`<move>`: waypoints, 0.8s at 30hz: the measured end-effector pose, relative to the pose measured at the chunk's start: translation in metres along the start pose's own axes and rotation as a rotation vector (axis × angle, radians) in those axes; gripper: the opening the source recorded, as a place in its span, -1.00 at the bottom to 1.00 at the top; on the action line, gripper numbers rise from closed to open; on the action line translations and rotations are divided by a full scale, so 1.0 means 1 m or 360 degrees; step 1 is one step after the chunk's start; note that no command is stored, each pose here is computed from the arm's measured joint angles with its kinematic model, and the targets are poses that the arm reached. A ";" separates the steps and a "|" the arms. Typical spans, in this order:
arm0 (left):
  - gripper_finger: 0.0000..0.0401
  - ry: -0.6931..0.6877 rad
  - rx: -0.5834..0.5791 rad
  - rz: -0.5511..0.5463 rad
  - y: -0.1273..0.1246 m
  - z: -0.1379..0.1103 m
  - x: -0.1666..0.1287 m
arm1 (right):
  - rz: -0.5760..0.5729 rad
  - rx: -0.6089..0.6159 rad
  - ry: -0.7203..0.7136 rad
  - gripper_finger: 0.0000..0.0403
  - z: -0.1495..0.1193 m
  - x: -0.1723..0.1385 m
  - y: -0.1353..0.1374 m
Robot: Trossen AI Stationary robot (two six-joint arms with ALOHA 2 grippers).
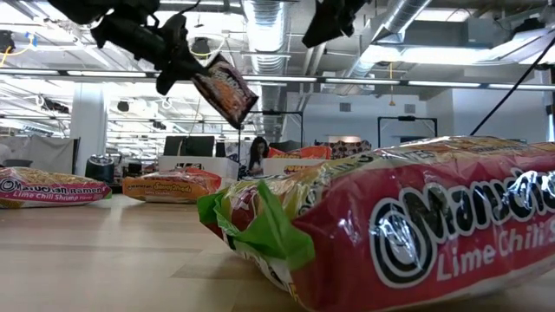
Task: Sort Maruchan noodles
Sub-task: Put the black noodle pack into the left white bin
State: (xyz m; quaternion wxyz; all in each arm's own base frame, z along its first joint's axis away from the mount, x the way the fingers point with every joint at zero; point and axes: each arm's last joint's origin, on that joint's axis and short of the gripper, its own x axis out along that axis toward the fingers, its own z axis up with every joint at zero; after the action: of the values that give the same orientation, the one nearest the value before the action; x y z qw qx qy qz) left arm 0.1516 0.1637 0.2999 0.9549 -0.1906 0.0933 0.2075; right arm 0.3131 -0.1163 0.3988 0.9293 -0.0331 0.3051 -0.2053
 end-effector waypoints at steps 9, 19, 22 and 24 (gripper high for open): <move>-0.93 -0.0081 -0.0114 -0.0030 0.033 -0.021 -0.014 | 0.0016 -0.0002 0.0140 -0.22 -0.009 0.000 0.001; -0.93 -0.0212 -0.0310 0.0099 0.053 -0.072 -0.014 | 0.0011 0.0000 0.0136 -0.22 -0.008 0.000 -0.001; -0.93 -0.0227 -0.0331 0.0206 0.057 -0.084 -0.014 | 0.0011 0.0001 0.0133 -0.22 -0.008 0.000 -0.001; -0.93 -0.0254 -0.0319 0.0227 0.058 -0.085 -0.013 | 0.0011 0.0001 0.0133 -0.22 -0.008 0.000 -0.001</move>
State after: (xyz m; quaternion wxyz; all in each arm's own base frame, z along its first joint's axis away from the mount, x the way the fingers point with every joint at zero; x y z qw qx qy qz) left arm 0.1067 0.1739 0.2068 0.9184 -0.2607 0.0092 0.2976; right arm 0.3081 -0.1164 0.3921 0.9165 -0.0232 0.3437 -0.2035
